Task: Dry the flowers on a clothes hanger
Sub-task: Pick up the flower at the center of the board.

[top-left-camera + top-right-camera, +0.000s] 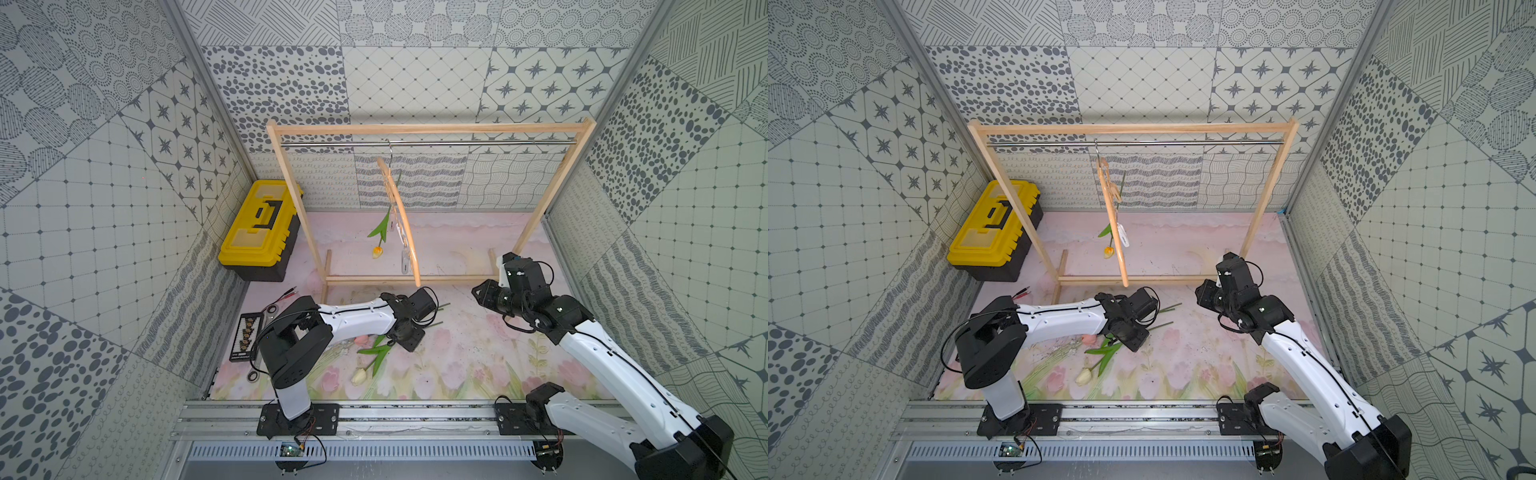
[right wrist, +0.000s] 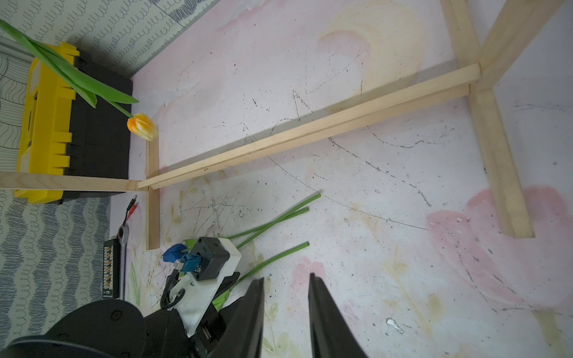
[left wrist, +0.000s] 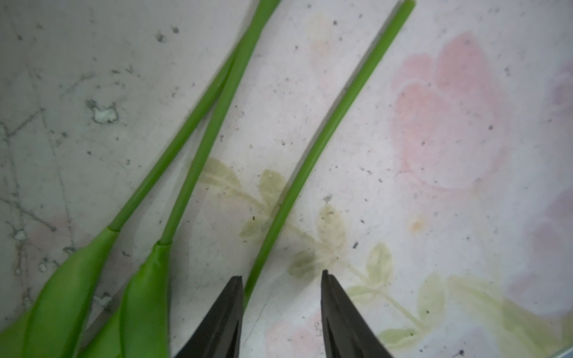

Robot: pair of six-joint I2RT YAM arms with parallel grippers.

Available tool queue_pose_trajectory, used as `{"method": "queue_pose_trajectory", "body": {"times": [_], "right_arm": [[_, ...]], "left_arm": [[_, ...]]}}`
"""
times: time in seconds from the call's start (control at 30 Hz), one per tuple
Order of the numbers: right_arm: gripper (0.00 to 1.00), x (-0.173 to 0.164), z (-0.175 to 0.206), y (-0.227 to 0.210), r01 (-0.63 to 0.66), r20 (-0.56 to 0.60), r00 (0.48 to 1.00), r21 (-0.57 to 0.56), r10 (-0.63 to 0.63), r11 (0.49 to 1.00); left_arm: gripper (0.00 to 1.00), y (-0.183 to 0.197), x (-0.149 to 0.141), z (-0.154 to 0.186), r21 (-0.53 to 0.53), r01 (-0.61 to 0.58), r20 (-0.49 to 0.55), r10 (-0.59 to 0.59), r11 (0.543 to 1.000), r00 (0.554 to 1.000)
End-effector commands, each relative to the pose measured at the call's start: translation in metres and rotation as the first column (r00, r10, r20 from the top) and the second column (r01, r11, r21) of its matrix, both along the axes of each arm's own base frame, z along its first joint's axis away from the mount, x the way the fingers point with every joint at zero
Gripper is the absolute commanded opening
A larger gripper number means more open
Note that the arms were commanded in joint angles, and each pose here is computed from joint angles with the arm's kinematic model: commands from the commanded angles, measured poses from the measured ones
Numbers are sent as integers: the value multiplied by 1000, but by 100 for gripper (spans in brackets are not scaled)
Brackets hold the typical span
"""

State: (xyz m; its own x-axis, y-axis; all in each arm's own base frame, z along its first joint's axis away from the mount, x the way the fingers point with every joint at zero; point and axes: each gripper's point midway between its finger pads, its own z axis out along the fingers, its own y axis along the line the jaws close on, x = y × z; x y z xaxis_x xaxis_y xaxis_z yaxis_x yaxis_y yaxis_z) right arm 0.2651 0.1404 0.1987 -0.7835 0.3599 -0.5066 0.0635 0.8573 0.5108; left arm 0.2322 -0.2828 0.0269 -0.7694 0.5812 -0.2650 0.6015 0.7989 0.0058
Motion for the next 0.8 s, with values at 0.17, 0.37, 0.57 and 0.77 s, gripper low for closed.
{"method": "queue_pose_trajectory", "body": {"times": [0.17,0.37,0.57,0.77], "right_arm": [[30,1,9,1,0,43,999,32,-2,999],[29,1,11,0,7,48,999,30,-9,1000],[29,0,13,-1,8,53,999,30,-10,1000],[28,-3,20,3,-30,95,995,51,26,998]], "left_arm": [[38,14,14,-9,104,41,36,-45,994,998],[17,15,4,-18,117,56,-19,-54,992,998],[0,7,0,-17,85,69,-40,-66,994,997],[0,-21,3,15,-56,45,-40,-47,997,998]]}}
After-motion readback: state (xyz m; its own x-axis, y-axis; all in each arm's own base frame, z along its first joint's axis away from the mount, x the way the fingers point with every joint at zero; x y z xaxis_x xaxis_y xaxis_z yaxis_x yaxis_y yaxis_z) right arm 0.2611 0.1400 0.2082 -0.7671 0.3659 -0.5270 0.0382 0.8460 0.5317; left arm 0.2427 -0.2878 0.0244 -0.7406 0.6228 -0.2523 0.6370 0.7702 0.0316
